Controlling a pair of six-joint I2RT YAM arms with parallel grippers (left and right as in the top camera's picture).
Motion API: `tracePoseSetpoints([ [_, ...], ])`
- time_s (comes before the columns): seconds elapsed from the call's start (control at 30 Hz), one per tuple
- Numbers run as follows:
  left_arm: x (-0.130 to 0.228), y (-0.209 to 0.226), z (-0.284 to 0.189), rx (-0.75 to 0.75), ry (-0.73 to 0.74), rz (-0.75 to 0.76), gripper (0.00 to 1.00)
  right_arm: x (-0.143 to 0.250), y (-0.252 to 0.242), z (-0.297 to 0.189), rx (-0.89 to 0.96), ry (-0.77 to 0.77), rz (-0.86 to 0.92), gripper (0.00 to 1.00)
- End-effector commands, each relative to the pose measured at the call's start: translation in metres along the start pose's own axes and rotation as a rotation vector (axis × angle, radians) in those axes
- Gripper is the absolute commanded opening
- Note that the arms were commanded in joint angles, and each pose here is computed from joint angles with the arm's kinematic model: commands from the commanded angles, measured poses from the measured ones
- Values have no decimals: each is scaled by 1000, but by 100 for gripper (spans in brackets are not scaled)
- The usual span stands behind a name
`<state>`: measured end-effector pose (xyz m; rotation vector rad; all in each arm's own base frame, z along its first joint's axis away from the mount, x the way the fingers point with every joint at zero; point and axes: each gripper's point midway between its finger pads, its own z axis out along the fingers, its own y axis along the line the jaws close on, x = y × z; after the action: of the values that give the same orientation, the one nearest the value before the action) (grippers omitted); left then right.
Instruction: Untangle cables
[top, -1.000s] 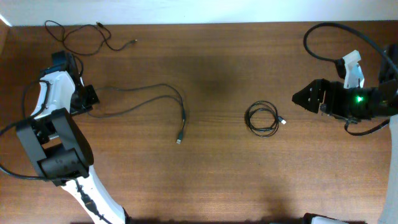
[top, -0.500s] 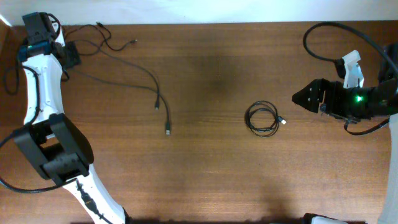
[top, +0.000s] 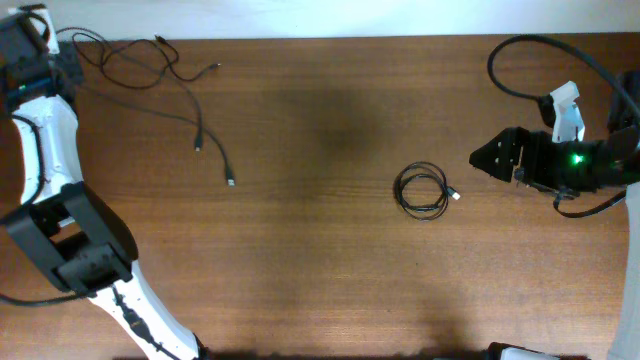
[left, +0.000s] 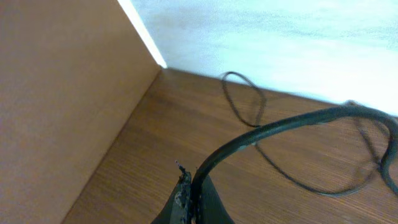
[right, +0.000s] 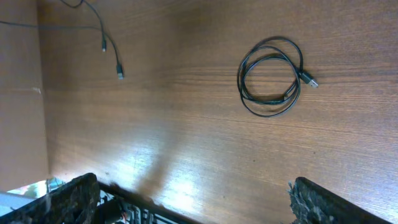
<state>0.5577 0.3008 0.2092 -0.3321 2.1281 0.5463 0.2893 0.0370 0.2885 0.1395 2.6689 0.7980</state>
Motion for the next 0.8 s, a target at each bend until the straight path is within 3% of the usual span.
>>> tracePoseSetpoints([
  [0.0, 21, 15, 27, -17, 18, -2, 0, 3, 0, 2, -1, 16, 9, 98],
  [0.37, 98, 70, 83, -67, 97, -65, 0, 8, 0, 2, -1, 37, 62, 98],
  [0.4, 103, 76, 84, -75, 106, -71, 9, 8, 0, 2, -1, 38, 63, 98],
  [0.43, 110, 81, 86, -81, 118, -77, 38, 8, 0, 2, -1, 38, 63, 99],
  [0.47, 118, 89, 88, -89, 133, -84, 80, 8, 0, 2, -1, 38, 63, 99],
  [0.5, 125, 96, 88, -96, 151, -92, 99, 8, 0, 2, -1, 38, 64, 98],
  [0.77, 136, 113, 86, -115, 174, -109, 99, 8, 0, 2, 0, 38, 77, 98],
])
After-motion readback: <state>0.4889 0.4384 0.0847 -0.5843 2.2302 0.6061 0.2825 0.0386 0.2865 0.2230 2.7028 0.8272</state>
